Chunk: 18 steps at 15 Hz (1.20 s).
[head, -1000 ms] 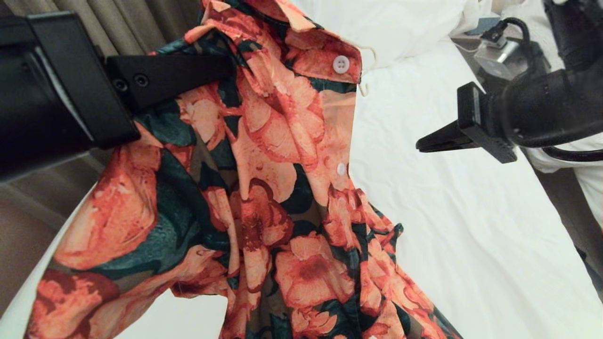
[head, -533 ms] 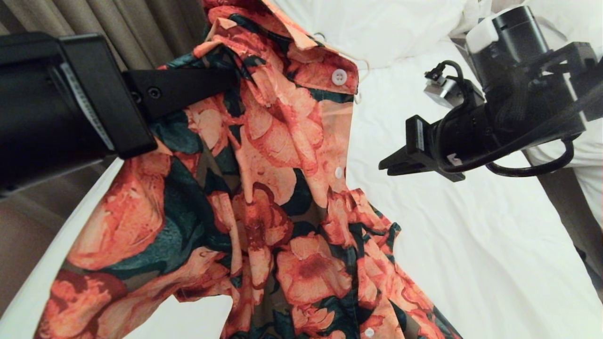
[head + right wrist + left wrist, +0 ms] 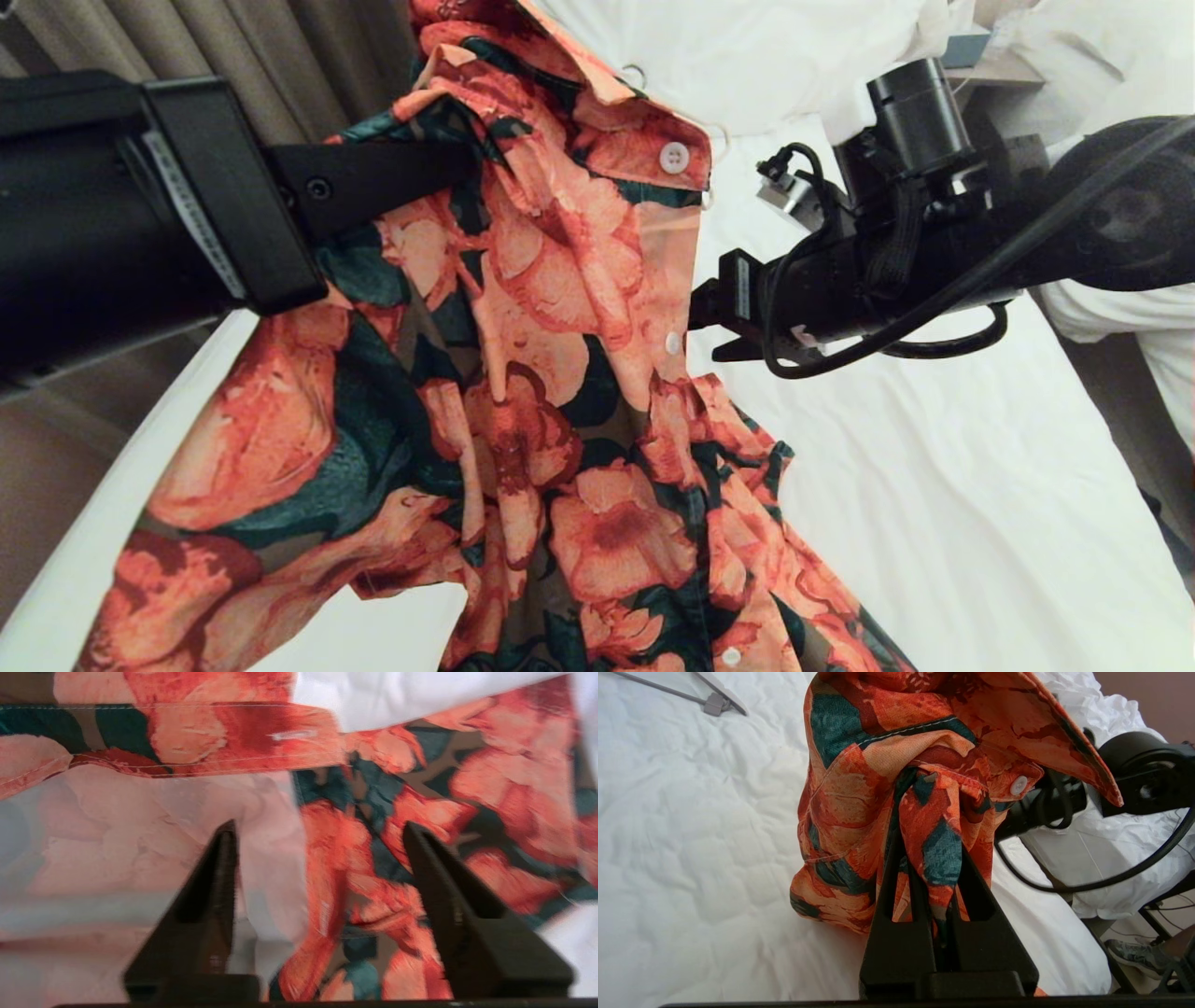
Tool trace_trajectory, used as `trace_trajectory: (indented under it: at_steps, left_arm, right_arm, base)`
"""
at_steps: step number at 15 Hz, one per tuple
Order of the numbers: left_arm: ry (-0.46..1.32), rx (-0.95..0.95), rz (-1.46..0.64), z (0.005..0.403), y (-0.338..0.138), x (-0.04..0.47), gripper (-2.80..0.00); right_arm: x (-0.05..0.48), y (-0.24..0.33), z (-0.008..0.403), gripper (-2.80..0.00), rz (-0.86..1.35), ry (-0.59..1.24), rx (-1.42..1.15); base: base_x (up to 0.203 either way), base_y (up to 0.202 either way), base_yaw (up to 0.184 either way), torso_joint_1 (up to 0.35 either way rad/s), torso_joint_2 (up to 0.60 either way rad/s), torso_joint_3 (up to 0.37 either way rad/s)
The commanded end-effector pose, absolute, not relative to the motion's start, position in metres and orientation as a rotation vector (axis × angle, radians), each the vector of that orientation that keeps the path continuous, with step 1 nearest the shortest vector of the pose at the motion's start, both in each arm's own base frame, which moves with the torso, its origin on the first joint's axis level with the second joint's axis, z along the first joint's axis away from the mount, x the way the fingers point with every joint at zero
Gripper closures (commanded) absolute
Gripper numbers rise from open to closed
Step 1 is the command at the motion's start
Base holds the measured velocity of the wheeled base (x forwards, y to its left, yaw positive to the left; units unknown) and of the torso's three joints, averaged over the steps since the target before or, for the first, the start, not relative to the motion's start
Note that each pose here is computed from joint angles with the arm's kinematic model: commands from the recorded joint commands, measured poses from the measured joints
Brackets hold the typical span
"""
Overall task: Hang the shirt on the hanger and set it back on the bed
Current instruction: Hook the other side of the shirt onto the hanger
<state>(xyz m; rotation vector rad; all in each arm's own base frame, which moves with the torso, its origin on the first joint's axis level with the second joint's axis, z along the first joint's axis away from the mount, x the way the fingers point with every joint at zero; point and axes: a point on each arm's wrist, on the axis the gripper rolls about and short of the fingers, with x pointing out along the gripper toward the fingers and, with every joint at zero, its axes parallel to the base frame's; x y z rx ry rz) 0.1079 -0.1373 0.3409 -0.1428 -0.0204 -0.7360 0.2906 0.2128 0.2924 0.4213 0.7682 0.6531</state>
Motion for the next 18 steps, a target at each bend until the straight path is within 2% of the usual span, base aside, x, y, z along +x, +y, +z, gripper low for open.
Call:
trace_trajectory:
  at_steps: [1, 8, 9, 14, 18]
  left_arm:
    - [-0.013, -0.139, -0.734, 0.339, -0.14, 0.11, 0.0]
    - [-0.008, -0.137, -0.722, 0.337, -0.144, 0.116, 0.0]
    - [-0.01, -0.139, -0.72, 0.337, -0.144, 0.116, 0.0]
    - [-0.015, -0.141, -0.714, 0.338, -0.142, 0.116, 0.0]
    - [-0.006, -0.135, -0.702, 0.336, -0.143, 0.12, 0.0]
  right_arm:
    - [0.297, 0.223, 0.279, -2.8, 0.652, 0.807, 0.41]
    - [0.31, 0.258, 0.255, -2.8, 0.717, 0.768, 0.398]
    - [0.31, 0.259, 0.253, 0.0, 0.716, 0.772, 0.396]
    - [0.313, 0.26, 0.247, 0.0, 0.699, 0.783, 0.392]
    - [0.321, 0.242, 0.259, 0.0, 0.629, 0.726, 0.415]
  base:
    - [0.0, 0.0, 0.0, 0.0, 0.0, 0.0]
    - [0.0, 0.0, 0.0, 0.0, 0.0, 0.0]
    - [0.0, 0.0, 0.0, 0.0, 0.0, 0.0]
    - [0.0, 0.0, 0.0, 0.0, 0.0, 0.0]
    - [0.0, 0.0, 0.0, 0.0, 0.0, 0.0]
